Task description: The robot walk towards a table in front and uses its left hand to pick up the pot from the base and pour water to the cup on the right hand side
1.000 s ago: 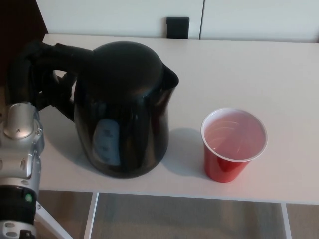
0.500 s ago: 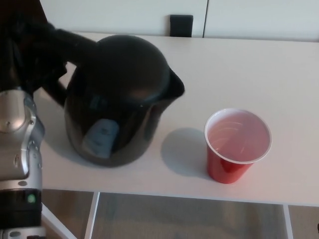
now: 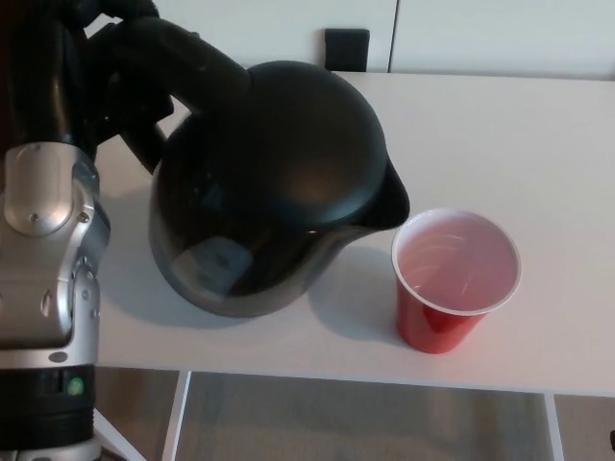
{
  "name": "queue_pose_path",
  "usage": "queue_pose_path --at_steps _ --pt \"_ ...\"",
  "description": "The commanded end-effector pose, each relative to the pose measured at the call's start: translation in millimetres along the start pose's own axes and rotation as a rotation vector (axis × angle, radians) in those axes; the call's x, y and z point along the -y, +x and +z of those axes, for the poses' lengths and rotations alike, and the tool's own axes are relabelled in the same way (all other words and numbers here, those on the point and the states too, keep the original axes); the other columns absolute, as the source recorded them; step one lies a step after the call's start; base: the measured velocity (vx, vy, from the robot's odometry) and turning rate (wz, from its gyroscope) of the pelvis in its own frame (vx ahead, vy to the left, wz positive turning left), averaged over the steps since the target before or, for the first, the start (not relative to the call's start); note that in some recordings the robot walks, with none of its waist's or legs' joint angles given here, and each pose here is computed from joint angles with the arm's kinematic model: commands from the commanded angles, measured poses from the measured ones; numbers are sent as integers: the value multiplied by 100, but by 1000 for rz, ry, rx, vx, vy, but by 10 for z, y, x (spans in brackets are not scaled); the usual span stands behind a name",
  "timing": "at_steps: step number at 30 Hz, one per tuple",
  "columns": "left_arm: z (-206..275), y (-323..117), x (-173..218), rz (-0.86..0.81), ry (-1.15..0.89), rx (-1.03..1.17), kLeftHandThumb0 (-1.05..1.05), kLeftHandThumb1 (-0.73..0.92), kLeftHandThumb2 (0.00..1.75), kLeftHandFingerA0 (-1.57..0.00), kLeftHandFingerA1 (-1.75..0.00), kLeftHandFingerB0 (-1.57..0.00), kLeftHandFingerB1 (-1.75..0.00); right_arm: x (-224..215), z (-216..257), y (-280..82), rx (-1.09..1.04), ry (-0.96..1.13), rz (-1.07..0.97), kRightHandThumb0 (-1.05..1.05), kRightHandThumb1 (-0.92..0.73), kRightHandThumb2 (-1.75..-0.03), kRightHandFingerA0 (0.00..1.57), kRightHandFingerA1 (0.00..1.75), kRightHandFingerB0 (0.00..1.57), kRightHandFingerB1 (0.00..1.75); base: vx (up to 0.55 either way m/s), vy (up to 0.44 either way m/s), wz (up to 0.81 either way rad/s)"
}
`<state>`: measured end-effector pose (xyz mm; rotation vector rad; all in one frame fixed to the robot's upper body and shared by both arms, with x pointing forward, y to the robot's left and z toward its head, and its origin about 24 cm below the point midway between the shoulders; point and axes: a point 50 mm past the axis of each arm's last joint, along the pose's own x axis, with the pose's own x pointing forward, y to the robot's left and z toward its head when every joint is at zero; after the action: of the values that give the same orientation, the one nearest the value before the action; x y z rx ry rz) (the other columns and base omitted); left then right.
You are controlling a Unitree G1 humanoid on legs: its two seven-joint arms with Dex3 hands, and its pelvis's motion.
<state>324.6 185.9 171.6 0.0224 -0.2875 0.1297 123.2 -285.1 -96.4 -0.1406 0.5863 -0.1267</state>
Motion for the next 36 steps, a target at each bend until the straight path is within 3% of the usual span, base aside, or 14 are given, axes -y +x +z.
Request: queue_pose_path --at_steps 1,11,16,26,27,32,36 --pt "108 20 7 -13 14 26 -16 61 55 -78 -175 -61 -175 46 7 11 -18 -13 -4 -60 -49 -80 29 55 12 44 0 0 0" --pt "258 94 24 -17 106 68 -21 61 56 -78 -175 -60 -172 48 32 25 -14 -41 -1 -62 -49 -81 28 55 13 45 0 0 0" --pt "466 220 117 19 384 167 -23 59 55 -82 -175 -63 -173 41 59 38 -7 -39 5 -64 -49 -81 28 55 13 45 0 0 0" --pt "661 349 421 0 598 332 -14 58 54 -82 -175 -60 -175 53 101 55 0 -65 10 -63 -50 -82 28 53 14 44 0 0 0" --pt "669 354 458 -5 619 348 -16 55 54 -88 -175 -69 -167 55 105 57 1 -72 11 -62 -50 -81 28 53 14 44 0 0 0" --pt "692 377 594 -20 710 419 -20 53 56 -90 -175 -75 -159 47 141 70 4 -85 13 -62 -51 -82 29 53 13 44 0 0 0" --pt "685 368 725 -38 739 439 -24 58 55 -87 -175 -61 -172 40 158 83 5 -87 11 -62 -51 -82 27 53 14 44 0 0 0"
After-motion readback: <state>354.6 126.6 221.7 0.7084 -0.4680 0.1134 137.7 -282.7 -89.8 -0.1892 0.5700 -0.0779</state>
